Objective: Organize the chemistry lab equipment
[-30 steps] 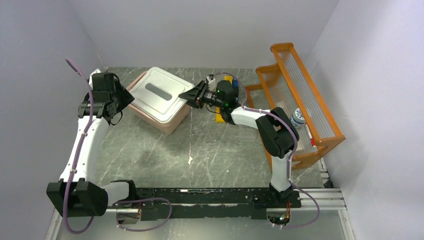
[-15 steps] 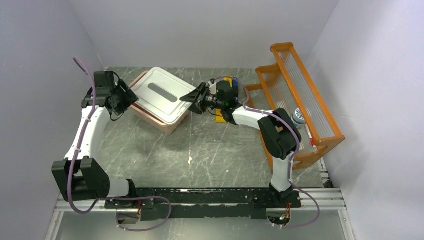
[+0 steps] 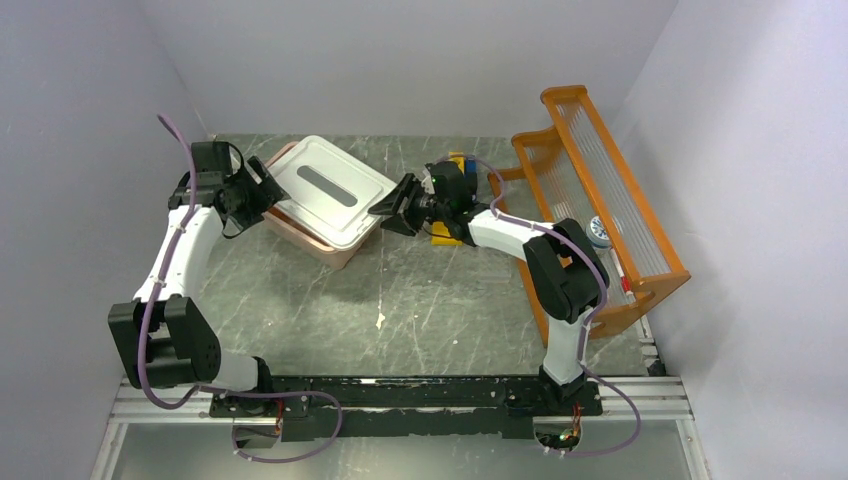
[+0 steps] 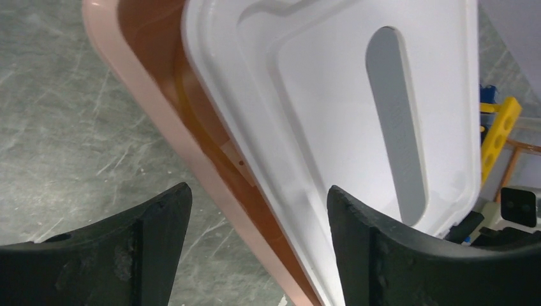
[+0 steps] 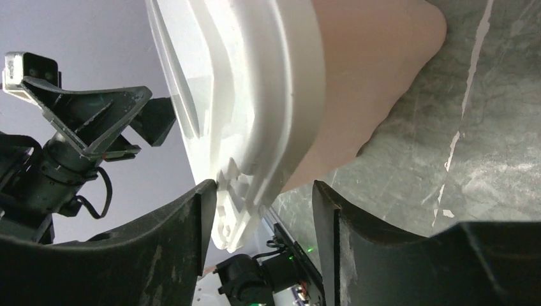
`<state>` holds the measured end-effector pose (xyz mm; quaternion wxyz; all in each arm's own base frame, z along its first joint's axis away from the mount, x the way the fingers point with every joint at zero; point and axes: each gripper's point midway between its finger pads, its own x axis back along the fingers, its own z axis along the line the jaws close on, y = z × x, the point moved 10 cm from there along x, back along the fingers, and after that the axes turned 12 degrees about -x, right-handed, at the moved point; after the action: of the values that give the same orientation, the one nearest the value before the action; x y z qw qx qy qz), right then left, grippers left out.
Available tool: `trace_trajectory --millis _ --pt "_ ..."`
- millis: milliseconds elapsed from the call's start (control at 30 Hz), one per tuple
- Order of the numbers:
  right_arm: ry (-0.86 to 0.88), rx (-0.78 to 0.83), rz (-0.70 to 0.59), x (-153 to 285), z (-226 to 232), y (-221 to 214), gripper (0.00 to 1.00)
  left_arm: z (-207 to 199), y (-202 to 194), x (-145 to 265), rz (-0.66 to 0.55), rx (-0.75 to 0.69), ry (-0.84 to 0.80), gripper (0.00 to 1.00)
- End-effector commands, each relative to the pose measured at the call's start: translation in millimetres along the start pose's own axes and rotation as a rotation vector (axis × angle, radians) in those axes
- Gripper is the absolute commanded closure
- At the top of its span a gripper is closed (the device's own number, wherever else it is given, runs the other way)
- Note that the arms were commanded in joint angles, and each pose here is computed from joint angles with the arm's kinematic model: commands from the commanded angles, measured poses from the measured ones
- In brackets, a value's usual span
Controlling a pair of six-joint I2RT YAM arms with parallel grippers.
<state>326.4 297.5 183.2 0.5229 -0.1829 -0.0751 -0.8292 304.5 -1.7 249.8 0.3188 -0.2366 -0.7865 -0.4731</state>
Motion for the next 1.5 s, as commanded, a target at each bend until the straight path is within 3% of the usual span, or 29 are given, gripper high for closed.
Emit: trace_trajectory --millis 0,400,733,1133,1467 --pt "0.003 0.057 -0.016 3 13 3 0.42 -4 5 0 -0.024 -0.013 -0.093 0.16" --pt "-0.026 0.043 0.072 -20 0 -3 0.49 7 -3 -10 -0.011 0.008 -0.045 0.12" --pt "-0.012 0.031 0.174 -36 -8 -6 0.51 17 -8 -11 -0.032 0.014 0.046 0.15" --pt "-0.009 0.11 0.218 -44 -5 -1 0.5 32 -22 -17 0.024 0.046 0.184 0.37" --pt "-0.052 0.193 0.148 -47 1 7 0.44 40 -28 -7 -0.008 0.093 0.287 0.52"
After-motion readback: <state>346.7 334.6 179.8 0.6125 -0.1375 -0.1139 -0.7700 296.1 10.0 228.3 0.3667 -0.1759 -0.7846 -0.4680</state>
